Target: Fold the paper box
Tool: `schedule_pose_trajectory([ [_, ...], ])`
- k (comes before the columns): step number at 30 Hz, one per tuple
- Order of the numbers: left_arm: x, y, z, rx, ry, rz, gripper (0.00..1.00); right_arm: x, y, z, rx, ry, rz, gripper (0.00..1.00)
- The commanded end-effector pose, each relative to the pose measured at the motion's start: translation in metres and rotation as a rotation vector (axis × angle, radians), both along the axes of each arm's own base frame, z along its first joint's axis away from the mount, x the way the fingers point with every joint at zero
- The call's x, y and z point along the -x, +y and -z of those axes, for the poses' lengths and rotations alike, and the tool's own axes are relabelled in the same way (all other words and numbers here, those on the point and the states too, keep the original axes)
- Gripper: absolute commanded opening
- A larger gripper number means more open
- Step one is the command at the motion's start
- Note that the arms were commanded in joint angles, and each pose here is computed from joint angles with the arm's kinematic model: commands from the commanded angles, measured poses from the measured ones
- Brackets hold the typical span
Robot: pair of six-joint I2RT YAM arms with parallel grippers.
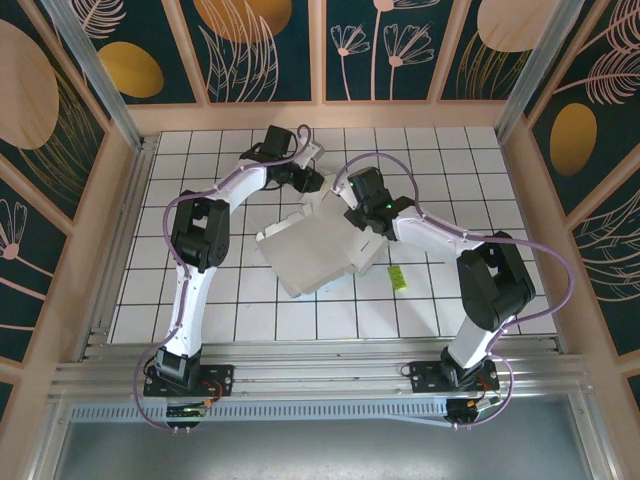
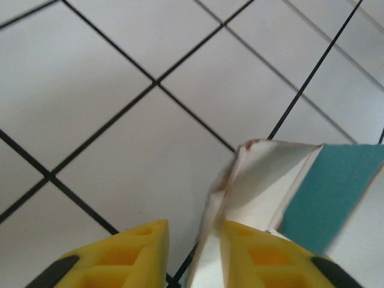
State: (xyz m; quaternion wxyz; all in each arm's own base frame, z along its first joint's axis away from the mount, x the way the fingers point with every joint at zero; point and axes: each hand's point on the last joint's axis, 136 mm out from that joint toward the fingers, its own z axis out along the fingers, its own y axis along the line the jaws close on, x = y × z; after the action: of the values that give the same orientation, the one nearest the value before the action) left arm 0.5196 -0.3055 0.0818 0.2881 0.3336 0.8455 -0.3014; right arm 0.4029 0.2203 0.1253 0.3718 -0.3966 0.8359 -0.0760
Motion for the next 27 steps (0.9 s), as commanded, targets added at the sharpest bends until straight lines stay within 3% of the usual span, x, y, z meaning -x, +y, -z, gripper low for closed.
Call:
schedule_pose_trajectory([
  [1,0.004,0.008,-0.024,-0.047,-0.062,0.007,0.33,0.003,0.001,0.007,-0.03,0.015,-0.029,0.1],
  [6,0.01,0.025,0.002,-0.132,0.027,0.015,0.39,0.002,-0.002,0.017,-0.056,0.037,-0.035,0.1],
  [17,0.035,0.039,0.037,-0.191,0.158,0.039,0.44,-0.011,-0.005,0.036,-0.075,0.077,-0.017,0.11],
  [27,0.047,0.021,0.012,-0.034,0.161,0.07,0.23,-0.016,-0.009,0.039,-0.067,0.062,0.014,0.11],
])
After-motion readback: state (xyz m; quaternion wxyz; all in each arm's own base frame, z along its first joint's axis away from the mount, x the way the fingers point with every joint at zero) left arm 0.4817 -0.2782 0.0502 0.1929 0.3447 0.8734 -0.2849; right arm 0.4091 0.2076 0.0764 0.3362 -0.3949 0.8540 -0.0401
